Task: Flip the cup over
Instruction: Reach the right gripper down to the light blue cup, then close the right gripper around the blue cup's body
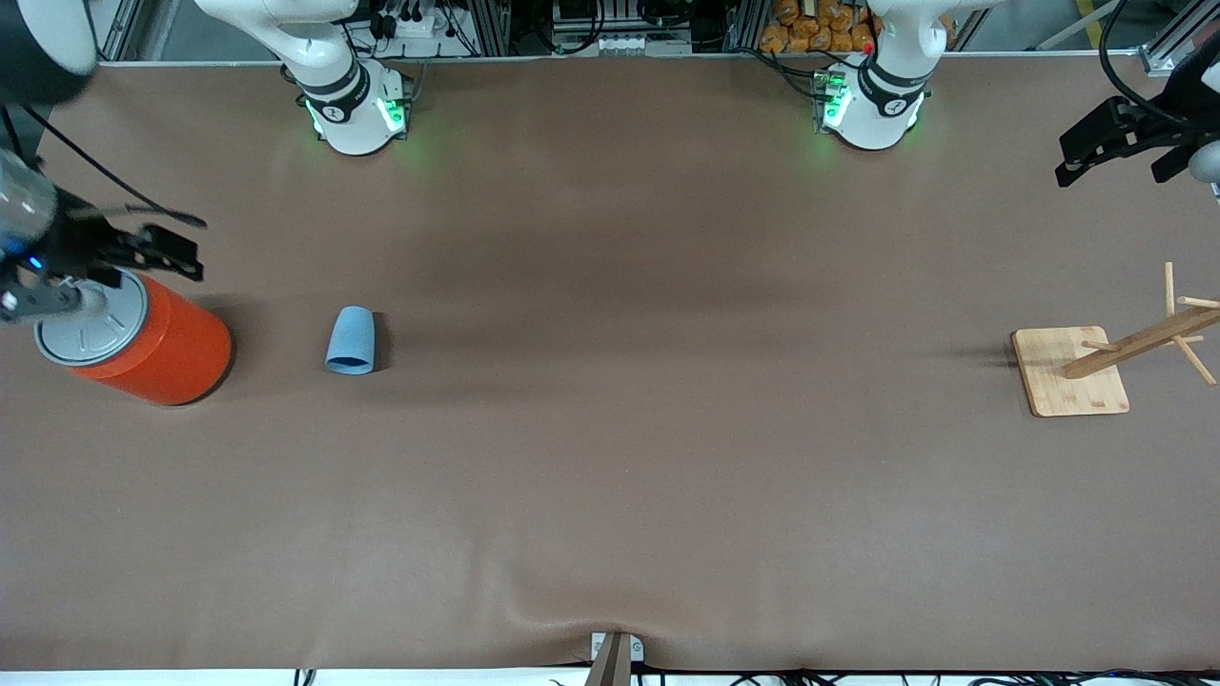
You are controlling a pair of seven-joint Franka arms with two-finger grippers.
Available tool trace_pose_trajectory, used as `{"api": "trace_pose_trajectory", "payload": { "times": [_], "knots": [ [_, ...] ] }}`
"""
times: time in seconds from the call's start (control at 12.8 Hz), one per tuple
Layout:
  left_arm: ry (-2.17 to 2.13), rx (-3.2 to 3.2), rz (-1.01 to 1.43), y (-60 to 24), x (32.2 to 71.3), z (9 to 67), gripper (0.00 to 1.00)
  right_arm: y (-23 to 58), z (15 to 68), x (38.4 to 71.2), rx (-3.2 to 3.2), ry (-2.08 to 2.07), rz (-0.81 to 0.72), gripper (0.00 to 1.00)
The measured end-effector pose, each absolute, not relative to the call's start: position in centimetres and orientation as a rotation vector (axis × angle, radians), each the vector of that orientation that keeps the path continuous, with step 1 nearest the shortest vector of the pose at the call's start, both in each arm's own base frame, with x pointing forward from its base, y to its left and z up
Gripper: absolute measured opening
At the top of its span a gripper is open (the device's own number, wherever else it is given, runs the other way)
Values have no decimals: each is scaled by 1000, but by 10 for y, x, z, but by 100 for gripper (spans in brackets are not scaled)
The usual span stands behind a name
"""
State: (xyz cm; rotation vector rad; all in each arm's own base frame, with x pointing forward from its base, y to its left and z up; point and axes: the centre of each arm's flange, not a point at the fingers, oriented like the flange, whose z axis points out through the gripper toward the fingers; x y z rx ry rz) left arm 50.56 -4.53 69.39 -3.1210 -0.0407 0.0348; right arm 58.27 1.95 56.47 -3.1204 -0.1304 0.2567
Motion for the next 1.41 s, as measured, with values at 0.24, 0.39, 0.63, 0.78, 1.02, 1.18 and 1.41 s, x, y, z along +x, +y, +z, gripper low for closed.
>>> {"api": "trace_pose_trajectory", "payload": {
  "times": [0.24, 0.39, 0.63, 0.78, 1.02, 1.18, 1.41],
  "knots": [
    [-33, -3121, 36, -48, 505, 694, 100, 38, 508, 594, -3110, -157, 367, 100],
    [-29, -3121, 37, -49, 505, 693, 100, 44, 462, 589, -3103, -143, 398, 100],
    [-26, -3120, 37, -50, 505, 693, 100, 41, 391, 564, -3096, -121, 385, 100],
    [-24, -3120, 37, -51, 505, 693, 100, 40, 349, 544, -3102, -114, 308, 100],
    [-24, -3120, 37, -51, 505, 693, 100, 41, 305, 523, -3110, -117, 223, 100],
    [-22, -3120, 36, -51, 505, 693, 100, 46, 291, 514, -3111, -126, 195, 100],
    [-20, -3120, 36, -52, 505, 693, 100, 50, 262, 502, -3113, -132, 151, 100]
  ]
}}
